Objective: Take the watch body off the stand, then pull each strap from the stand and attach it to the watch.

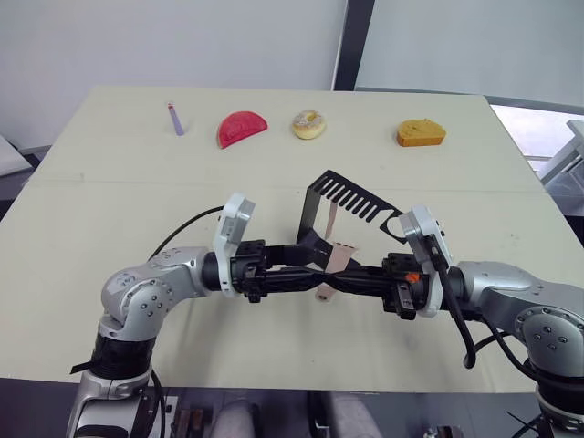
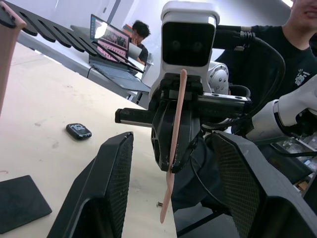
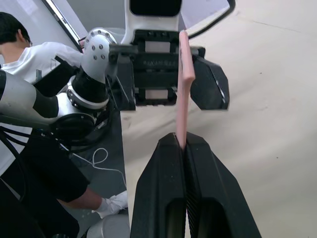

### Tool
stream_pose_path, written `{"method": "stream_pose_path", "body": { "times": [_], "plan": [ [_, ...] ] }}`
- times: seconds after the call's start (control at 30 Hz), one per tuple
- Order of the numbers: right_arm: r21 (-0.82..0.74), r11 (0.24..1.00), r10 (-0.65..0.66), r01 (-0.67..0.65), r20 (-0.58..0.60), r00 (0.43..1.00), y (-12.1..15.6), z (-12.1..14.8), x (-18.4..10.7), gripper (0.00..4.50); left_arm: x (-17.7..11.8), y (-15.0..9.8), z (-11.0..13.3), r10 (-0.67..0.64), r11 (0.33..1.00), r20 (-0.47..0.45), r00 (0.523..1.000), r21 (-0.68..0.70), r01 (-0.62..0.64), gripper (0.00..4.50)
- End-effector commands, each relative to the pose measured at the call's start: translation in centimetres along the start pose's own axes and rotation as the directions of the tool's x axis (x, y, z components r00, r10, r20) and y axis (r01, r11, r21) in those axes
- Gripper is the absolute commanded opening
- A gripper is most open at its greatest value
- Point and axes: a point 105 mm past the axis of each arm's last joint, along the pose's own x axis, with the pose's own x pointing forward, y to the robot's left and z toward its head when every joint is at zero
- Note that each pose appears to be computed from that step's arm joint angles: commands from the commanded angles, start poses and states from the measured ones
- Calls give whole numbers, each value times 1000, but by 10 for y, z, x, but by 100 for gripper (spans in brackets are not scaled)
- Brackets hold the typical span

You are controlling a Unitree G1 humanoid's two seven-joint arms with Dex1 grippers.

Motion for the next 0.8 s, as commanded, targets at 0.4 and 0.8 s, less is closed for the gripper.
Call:
{"method": "stream_pose_path", "body": {
  "times": [0.4, 0.8],
  "plan": [
    [-9, 1000, 29, -29, 1, 1000, 10, 0, 4, 0, 15, -2, 13, -38, 997, 36, 999, 66, 36, 272],
    [-5, 1000, 9, -9, 5, 1000, 6, 2, 3, 0, 14, -4, 16, -57, 997, 35, 998, 57, 55, 245]
  ]
}}
